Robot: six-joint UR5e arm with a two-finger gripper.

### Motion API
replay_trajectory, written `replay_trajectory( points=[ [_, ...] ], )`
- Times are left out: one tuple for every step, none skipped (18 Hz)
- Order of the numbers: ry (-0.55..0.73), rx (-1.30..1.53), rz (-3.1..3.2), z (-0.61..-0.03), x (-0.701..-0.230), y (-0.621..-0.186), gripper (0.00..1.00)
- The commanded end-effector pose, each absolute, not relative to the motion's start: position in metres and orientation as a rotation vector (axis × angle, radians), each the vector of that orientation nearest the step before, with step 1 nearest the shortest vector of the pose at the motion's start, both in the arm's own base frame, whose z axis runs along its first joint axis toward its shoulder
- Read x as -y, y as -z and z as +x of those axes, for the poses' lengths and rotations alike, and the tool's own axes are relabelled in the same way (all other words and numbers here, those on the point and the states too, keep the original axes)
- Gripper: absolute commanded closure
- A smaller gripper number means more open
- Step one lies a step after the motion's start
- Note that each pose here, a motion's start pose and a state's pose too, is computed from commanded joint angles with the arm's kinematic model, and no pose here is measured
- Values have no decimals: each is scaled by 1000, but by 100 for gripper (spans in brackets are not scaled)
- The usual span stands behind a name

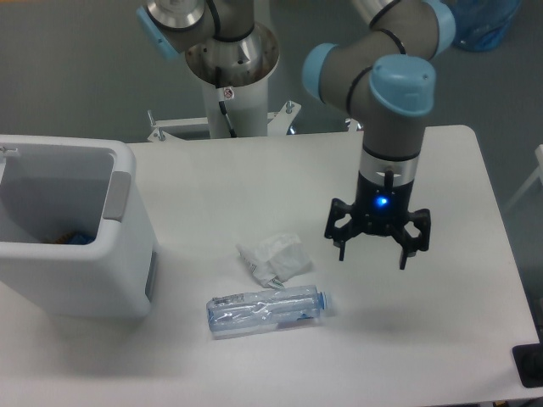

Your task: Open the trash can

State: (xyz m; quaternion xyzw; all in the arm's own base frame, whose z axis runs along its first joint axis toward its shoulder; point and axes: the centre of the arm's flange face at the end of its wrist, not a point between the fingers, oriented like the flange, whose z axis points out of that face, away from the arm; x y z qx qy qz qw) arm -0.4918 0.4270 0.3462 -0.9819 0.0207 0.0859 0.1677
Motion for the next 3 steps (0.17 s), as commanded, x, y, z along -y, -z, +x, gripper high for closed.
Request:
replay_trajectory(
  points=[
    [-265,-76,-2823,-493,-425,-344,0],
    [-271,-77,-2847,-491,-423,-339,0],
    [-261,-74,-2863,-489,-422,-331,0]
  ],
)
